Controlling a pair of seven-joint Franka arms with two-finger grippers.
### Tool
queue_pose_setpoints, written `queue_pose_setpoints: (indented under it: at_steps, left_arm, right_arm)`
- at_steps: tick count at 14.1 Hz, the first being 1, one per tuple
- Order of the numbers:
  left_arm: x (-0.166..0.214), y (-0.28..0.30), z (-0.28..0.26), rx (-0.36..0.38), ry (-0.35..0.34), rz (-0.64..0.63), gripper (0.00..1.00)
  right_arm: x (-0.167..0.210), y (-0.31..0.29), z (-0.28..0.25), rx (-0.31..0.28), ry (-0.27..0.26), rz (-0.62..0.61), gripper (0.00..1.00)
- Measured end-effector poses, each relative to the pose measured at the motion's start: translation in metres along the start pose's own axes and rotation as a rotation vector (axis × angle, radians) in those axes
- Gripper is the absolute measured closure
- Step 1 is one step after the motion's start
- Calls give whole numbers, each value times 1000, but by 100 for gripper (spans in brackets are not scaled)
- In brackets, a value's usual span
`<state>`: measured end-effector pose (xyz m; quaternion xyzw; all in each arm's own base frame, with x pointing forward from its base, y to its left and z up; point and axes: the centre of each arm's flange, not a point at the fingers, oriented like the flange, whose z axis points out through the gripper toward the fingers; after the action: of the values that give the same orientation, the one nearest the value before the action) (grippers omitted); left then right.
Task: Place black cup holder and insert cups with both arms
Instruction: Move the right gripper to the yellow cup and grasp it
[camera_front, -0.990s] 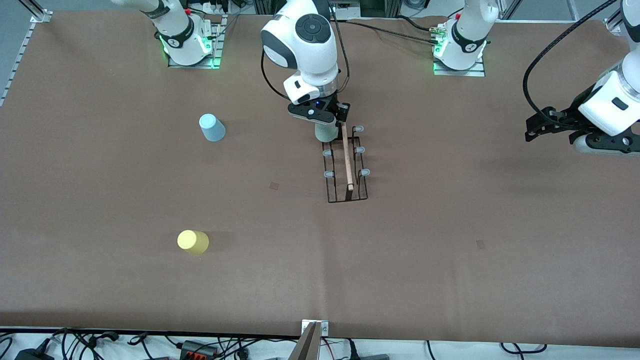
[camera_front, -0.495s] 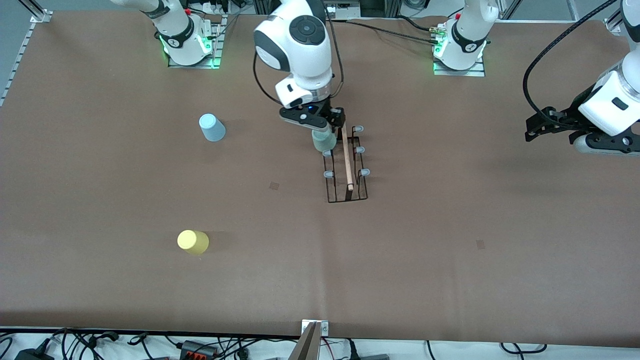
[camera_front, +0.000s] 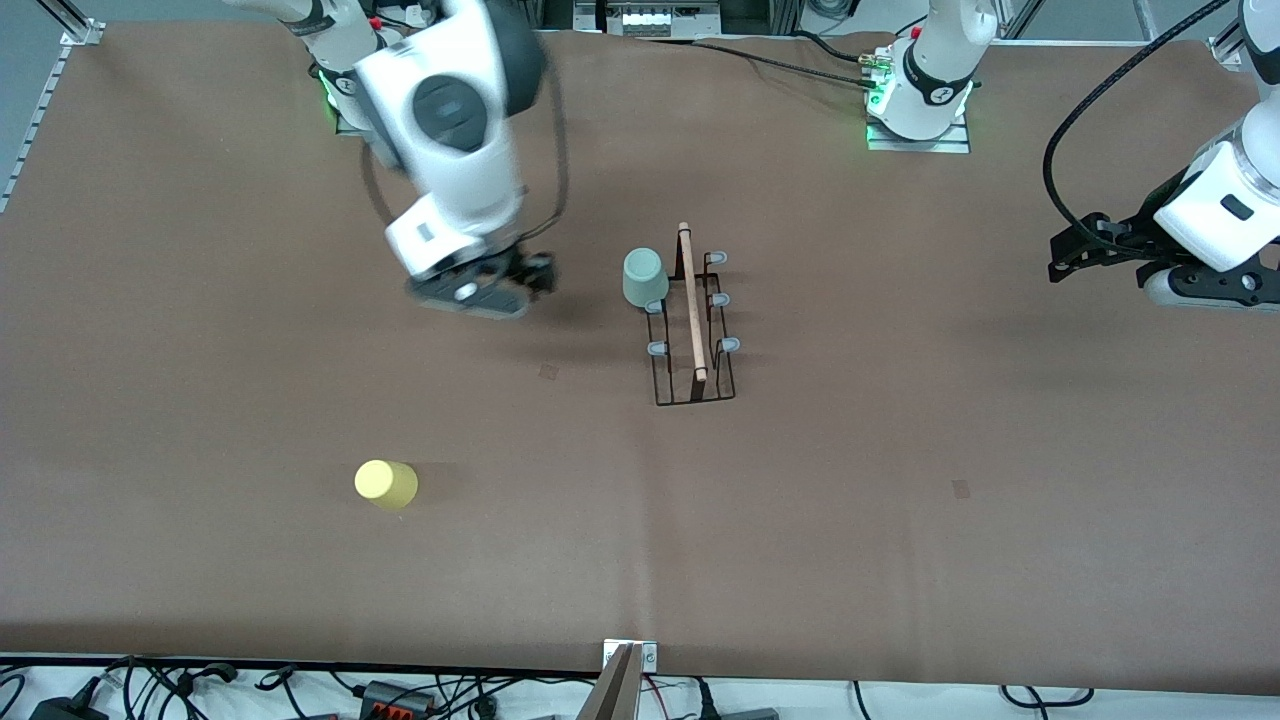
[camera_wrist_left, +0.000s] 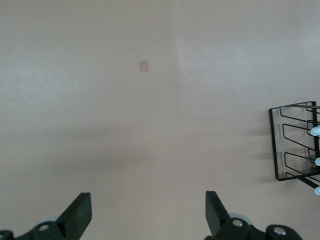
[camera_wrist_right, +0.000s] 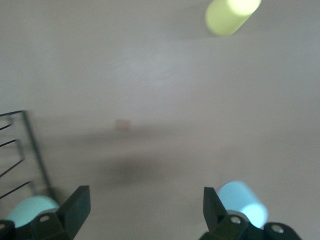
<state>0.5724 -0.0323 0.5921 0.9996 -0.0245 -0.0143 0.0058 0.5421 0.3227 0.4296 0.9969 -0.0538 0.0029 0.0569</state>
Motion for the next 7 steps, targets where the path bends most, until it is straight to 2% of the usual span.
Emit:
queue_pose_setpoints:
  at_steps: [2, 5, 7]
  left_arm:
    - [0, 0, 0, 0, 0, 0, 0]
    - [0, 1, 0, 0, 0, 3, 0]
    - [0, 2, 0, 0, 0, 4, 0]
  right_arm:
    - [36, 58, 11, -8, -25, -72, 0]
    - [71, 134, 29, -6, -53, -179, 0]
    - [87, 166, 38, 15, -3, -244, 0]
